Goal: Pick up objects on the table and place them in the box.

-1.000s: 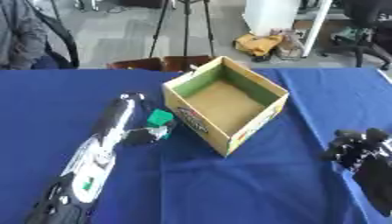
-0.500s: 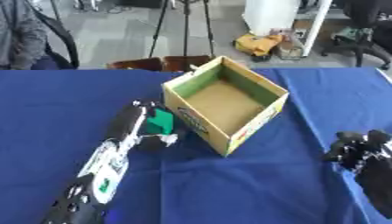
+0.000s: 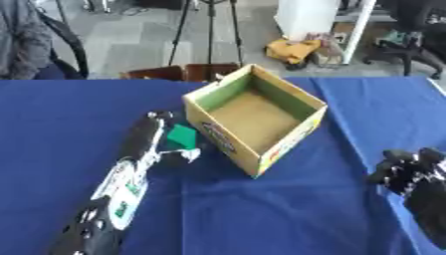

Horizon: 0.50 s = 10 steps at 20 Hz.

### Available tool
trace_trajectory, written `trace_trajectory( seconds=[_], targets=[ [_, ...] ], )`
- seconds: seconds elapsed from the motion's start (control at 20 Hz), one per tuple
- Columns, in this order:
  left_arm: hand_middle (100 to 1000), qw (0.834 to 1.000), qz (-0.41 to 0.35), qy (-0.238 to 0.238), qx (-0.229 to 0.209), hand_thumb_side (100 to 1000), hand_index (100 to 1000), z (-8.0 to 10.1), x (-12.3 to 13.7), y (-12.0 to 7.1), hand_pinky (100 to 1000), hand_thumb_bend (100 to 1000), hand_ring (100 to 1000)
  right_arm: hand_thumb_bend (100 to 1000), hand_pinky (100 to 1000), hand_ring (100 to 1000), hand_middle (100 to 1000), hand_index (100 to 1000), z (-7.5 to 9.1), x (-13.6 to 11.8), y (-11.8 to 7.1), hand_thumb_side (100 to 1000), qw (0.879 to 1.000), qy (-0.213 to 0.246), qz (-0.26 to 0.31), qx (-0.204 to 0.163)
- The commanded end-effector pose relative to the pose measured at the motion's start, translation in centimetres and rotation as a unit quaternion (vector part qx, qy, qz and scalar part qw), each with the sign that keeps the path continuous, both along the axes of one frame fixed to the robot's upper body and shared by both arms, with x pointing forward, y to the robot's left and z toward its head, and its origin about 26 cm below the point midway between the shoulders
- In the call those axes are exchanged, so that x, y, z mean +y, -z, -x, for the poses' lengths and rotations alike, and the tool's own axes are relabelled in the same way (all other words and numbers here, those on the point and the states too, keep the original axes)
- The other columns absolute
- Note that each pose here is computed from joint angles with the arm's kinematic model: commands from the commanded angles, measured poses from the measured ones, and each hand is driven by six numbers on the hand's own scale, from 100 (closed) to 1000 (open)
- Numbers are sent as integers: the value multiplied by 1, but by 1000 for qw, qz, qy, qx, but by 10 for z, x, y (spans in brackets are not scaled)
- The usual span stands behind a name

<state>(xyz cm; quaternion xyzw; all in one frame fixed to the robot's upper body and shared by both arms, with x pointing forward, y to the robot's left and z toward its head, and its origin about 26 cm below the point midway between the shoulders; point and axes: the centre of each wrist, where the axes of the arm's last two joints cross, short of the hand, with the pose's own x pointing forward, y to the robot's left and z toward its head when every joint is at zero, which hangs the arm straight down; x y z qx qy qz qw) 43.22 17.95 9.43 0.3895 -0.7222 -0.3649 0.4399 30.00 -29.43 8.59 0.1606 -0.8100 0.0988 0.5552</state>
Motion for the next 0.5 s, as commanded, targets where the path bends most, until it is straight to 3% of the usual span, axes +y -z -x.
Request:
trace_trajectory(
  seconds=[0.05,0.5],
  targets=[
    [532,1000,5,0,-31,450,751,-4,0,-19,609,676,789,100,647,584,570,744,-2,-1,-8,887,1000,-3,5,-13],
    [544,999,-6,-20,-42,430,756,-6,5,-18,621,678,793,100,646,584,570,744,-2,-1,-8,888,1000,-4,6,-12]
  ],
)
